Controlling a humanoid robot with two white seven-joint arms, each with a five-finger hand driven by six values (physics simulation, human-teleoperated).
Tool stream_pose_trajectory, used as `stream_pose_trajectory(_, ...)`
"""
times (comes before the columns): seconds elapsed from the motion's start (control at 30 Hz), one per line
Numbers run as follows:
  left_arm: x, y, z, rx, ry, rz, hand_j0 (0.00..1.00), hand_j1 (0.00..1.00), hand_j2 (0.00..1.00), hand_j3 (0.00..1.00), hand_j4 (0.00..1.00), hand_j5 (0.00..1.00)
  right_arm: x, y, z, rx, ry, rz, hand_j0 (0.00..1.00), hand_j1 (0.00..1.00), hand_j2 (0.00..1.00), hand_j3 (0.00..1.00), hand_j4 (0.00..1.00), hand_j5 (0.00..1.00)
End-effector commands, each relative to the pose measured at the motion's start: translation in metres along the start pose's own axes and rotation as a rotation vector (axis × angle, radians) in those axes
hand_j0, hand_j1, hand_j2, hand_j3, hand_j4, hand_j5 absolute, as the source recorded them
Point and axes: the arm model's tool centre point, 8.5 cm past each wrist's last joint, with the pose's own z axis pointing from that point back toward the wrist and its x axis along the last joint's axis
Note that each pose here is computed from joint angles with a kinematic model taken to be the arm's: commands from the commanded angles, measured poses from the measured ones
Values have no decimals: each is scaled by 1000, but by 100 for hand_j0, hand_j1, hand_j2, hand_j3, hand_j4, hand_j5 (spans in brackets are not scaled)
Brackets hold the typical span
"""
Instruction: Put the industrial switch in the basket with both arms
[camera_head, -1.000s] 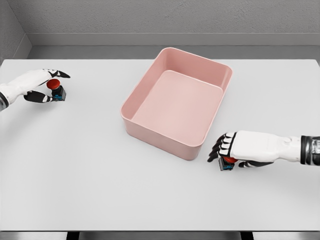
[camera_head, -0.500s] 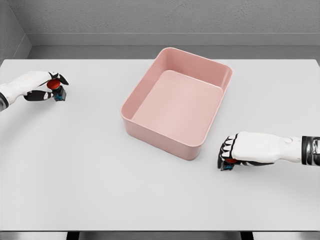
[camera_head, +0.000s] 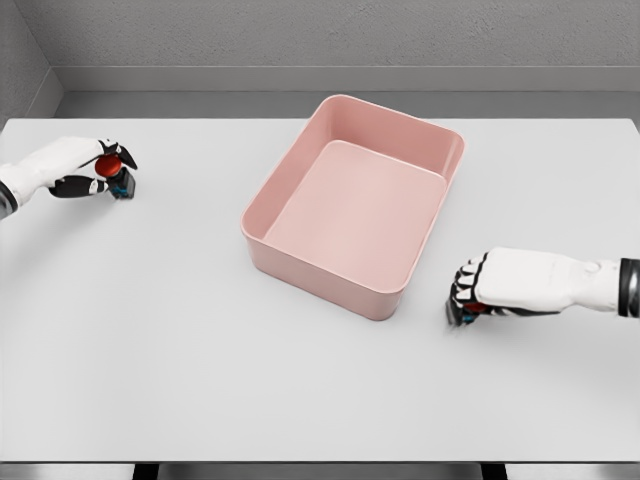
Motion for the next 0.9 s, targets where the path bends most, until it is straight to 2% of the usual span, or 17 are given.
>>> stream_pose_trajectory(0.0,3,4,0,14,-9,0,55,55,55,55,55,55,-3,-5,6,-10,16,4,46,46,46,46,46,46)
stream_pose_trajectory(0.3,16,19,-4,44,-54,-24,55,55,55,55,55,55,-9,-15,15,-19,45,27,46,46,46,46,46,46)
stream_pose_trajectory(0.53,29,27,-7,60,-95,-24,55,55,55,55,55,55,-15,-31,26,-44,79,60,46,46,46,46,46,46)
stream_pose_trajectory(0.87,54,40,-13,96,-173,-46,55,55,55,55,55,55,-23,-45,28,-68,98,83,46,46,46,46,46,46)
